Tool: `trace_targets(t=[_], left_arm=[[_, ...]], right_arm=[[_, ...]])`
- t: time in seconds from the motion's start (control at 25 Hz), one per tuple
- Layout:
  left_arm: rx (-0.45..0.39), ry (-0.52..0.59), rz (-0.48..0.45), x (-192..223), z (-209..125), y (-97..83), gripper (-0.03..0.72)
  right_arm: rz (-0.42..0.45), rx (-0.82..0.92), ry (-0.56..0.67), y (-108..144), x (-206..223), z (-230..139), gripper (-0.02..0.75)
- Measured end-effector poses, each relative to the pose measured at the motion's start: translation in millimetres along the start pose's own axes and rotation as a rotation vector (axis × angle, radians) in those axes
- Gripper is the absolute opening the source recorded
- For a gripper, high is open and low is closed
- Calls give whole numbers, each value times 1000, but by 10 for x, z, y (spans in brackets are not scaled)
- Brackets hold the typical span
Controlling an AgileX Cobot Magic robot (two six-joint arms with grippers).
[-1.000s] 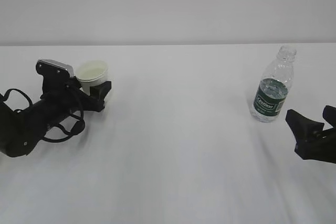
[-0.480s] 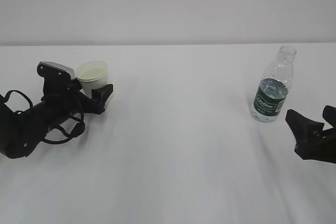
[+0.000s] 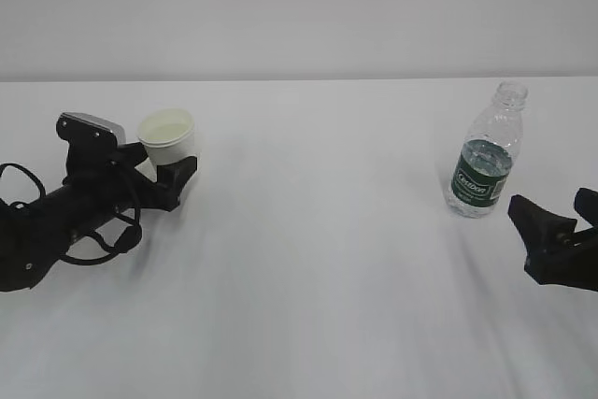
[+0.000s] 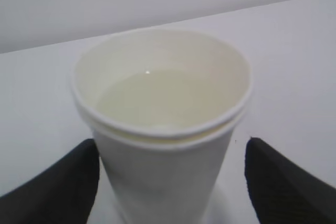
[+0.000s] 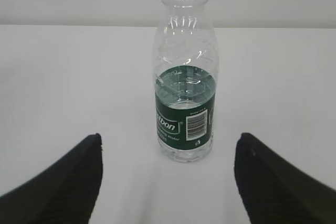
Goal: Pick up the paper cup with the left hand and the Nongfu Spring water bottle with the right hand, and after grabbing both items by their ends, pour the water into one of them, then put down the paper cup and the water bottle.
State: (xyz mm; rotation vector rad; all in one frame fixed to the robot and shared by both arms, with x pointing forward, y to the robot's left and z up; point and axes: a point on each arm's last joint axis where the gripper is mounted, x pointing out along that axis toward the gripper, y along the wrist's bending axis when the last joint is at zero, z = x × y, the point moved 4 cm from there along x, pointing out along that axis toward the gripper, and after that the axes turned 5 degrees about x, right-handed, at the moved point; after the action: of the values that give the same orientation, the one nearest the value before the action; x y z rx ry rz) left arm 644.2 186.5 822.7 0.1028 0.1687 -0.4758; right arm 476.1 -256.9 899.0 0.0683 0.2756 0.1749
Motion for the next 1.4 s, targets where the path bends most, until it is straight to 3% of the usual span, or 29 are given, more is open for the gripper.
trace_targets(t=[0.36,0.8,1.16,1.4], left_arm=[[-4,13,-2,-157,66,-37,630],[-43,14,89,-477,261,14,604],[-35,-23,96,-850,556,-53,589],[-24,-118,128,-1186,934,-73,589]], right_arm=[[5,5,1,7,0,-1,587],[34,7,13,46,-82,-33,587],[62,48,-150,94,-230,321,587],[68,58,-217,111,-377,517,587]])
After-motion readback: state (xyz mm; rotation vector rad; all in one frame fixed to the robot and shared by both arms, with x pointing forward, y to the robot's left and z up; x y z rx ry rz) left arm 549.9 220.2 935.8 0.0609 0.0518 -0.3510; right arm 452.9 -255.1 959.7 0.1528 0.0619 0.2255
